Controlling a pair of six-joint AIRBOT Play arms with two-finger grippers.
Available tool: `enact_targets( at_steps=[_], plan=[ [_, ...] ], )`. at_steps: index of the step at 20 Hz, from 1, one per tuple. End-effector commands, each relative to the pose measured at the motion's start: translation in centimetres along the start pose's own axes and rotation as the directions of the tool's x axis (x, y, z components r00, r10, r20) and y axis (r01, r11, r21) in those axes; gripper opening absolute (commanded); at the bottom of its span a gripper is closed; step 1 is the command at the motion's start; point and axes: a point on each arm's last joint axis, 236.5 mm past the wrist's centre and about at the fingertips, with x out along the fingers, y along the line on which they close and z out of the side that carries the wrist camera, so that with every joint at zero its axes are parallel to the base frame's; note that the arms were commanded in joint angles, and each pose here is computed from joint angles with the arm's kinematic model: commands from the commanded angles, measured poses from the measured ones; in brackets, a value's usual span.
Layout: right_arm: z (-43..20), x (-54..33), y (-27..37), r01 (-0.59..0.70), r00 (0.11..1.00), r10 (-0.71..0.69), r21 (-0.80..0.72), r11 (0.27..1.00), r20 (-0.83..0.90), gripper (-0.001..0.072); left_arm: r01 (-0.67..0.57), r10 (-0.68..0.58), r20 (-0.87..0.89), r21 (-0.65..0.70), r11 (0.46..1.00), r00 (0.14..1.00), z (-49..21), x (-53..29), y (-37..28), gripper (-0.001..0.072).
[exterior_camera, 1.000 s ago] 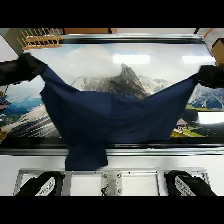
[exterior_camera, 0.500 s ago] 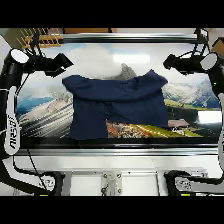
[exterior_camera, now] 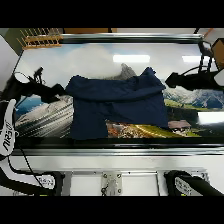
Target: Fold the clothes and pants, and hang the long-sleeved shirts on hangers.
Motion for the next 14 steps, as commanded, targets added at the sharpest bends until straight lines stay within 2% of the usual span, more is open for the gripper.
enact_targets(
  at_steps=[1, 9, 10, 11, 14],
  plan=[
    [-5.5, -0.2, 1.7, -0.057, 0.995, 0.058, 0.013, 0.998, -0.079, 0.0653, 0.105, -0.108, -0.113, -0.031, 0.994, 0.988, -3.8, 5.4, -0.4, 0.0611],
    [-7.0, -0.6, 2.2, -0.078, 0.992, 0.081, 0.030, 0.996, -0.093, 0.0654, 0.091, -0.087, -0.131, 0.027, 0.995, 0.988, -4.7, 9.3, -2.6, 0.0609],
    [-7.2, -0.5, 2.1, -0.075, 0.992, 0.078, 0.032, 0.997, -0.099, 0.0654, 0.093, -0.089, -0.137, 0.027, 0.995, 0.987, -4.9, 9.4, -2.9, 0.0376],
    [-7.6, -0.5, 1.7, -0.067, 0.991, 0.071, 0.036, 0.997, -0.116, 0.0654, 0.099, -0.093, -0.150, 0.032, 0.995, 0.984, -5.2, 9.1, -3.1, -0.0001],
    [-12.3, -0.3, -2.0, 0.031, 0.963, 0.014, 0.163, 0.986, -0.268, 0.0654, 0.051, -0.035, -0.139, 0.118, 0.992, 0.990, -5.5, 6.4, -2.9, 0.0008]
  ],
)
